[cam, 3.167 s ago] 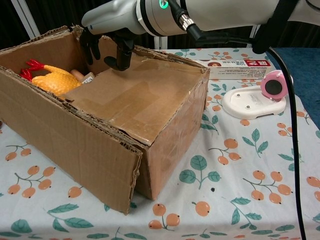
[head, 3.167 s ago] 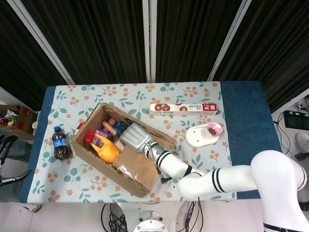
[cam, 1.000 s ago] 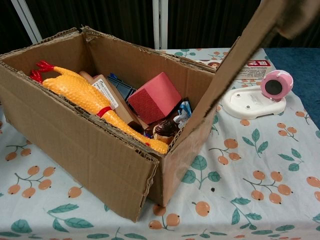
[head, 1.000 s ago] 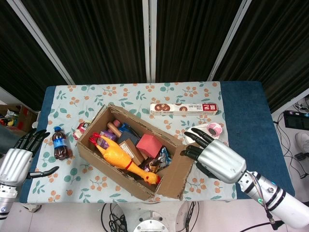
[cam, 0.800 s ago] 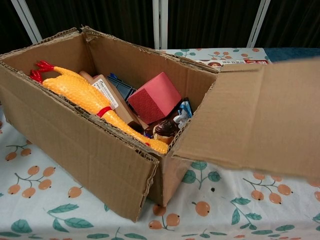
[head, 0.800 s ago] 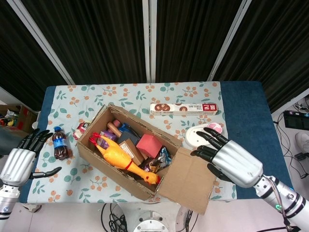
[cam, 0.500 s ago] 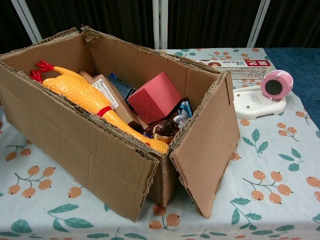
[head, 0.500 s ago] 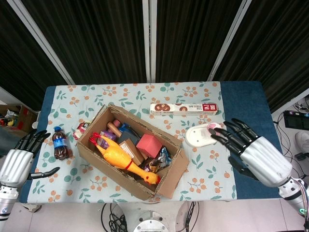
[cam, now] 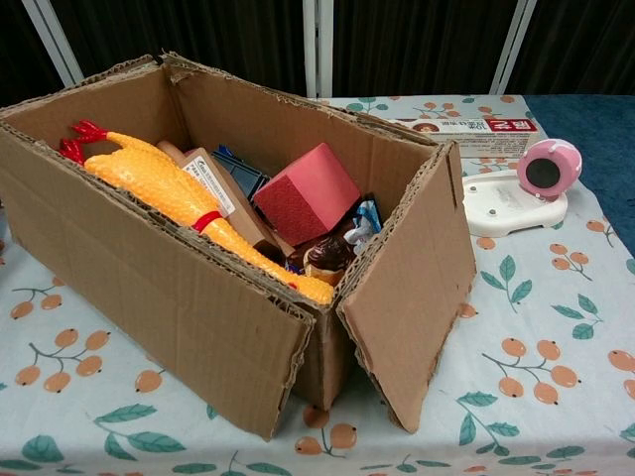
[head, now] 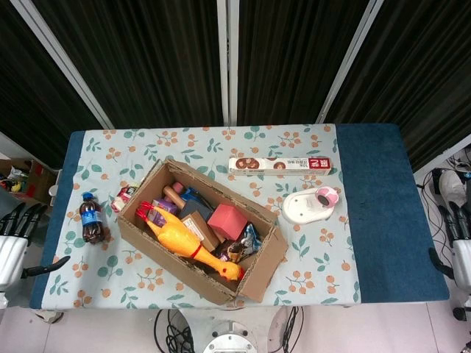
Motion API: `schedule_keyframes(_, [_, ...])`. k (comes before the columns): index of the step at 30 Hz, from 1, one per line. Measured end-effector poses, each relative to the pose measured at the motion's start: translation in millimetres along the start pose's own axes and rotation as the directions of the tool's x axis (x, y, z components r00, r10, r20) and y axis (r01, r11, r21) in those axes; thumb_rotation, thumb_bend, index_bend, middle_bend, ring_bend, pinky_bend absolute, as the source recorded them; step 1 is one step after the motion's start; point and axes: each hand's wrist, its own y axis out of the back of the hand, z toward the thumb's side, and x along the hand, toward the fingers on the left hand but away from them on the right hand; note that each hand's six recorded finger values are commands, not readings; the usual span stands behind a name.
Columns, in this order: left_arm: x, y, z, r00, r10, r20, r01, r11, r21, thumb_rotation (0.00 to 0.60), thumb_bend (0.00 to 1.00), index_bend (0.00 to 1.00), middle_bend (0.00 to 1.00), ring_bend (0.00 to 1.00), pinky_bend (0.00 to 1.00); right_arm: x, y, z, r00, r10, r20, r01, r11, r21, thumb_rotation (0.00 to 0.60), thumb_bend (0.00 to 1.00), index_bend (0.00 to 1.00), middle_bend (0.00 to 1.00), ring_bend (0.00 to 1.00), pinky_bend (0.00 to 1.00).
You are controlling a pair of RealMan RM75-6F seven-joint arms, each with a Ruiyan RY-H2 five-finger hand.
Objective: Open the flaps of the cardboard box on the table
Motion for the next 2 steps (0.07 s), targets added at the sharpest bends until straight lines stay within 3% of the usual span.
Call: schedule_keyframes(2, [-1.2,-2.8,-3.3,1.000,0.000,-0.006,0.000,1.000,0.002,0.138,0.04,0.07,0.10,0.06,0.17,10.4,-11.6,-15.9,0.997,-0.005,0.074,0.006,1.000,-0.011,0.600,0.22,0.00,0.00,0.00,0.00])
